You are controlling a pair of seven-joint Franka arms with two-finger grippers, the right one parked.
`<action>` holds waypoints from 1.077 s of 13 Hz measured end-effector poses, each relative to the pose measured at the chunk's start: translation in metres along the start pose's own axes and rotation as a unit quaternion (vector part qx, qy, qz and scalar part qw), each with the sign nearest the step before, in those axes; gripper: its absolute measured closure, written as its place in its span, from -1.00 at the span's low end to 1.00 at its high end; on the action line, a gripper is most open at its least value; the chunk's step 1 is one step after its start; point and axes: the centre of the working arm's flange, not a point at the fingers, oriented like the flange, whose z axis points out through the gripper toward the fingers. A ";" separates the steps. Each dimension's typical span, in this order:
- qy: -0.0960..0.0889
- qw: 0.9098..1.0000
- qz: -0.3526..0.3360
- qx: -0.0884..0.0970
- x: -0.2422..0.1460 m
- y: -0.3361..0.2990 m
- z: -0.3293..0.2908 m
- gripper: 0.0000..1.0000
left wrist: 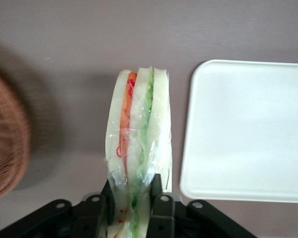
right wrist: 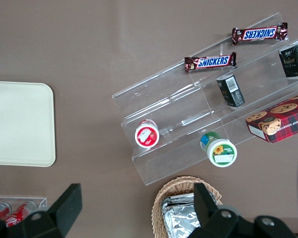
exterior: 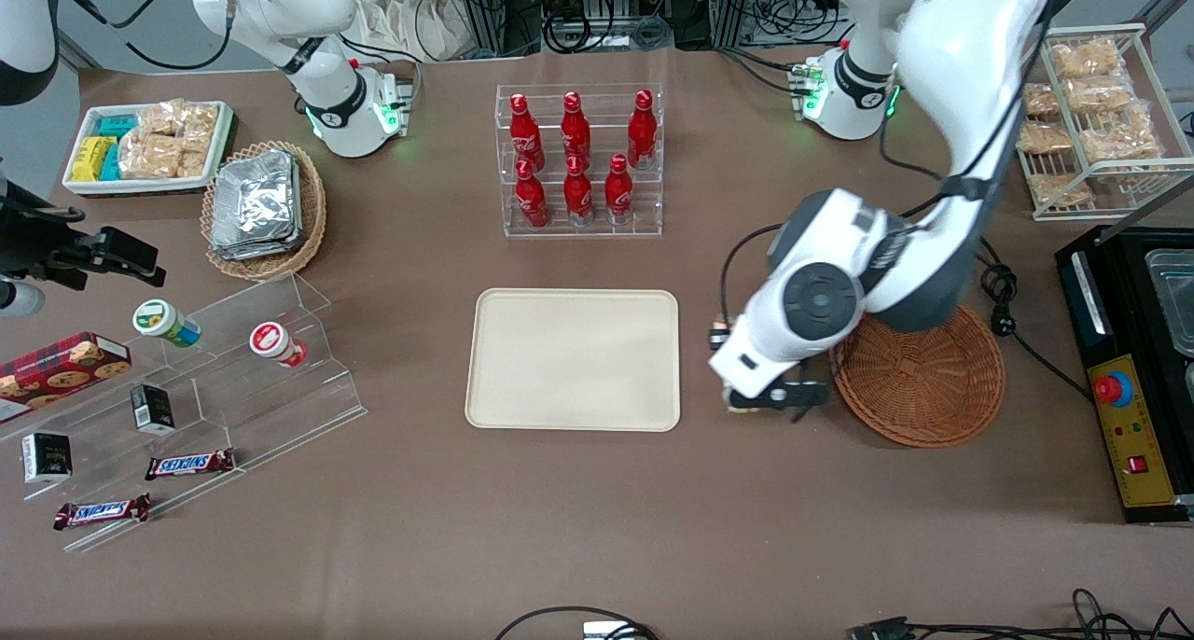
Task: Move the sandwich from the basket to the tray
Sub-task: 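Lift the sandwich out of the basket and carry it toward the cream tray, then lower the sandwich onto the cream tray and open the left gripper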
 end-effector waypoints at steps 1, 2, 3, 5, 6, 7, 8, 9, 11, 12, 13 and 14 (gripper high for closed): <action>0.005 1.000 0.007 -0.008 0.001 0.013 0.014 0.32; 0.008 1.000 0.015 -0.014 0.001 0.027 0.029 0.27; 0.009 1.000 0.021 -0.019 -0.001 0.040 0.043 0.27; 0.011 0.999 0.034 -0.028 -0.005 0.064 0.071 0.28; 0.011 0.999 0.039 -0.031 -0.007 0.072 0.083 0.28; 0.008 0.999 0.042 -0.032 -0.009 0.078 0.093 0.28; 0.004 0.998 0.046 -0.030 -0.011 0.082 0.099 0.27; 0.002 0.998 0.049 -0.029 -0.014 0.085 0.103 0.22; 0.006 0.998 0.057 -0.021 -0.017 0.089 0.105 -0.18; 0.011 0.998 0.066 -0.007 -0.018 0.090 0.105 -0.40; 0.014 0.997 0.071 0.007 -0.019 0.089 0.104 -0.58; 0.014 0.997 0.071 0.016 -0.019 0.087 0.097 -0.80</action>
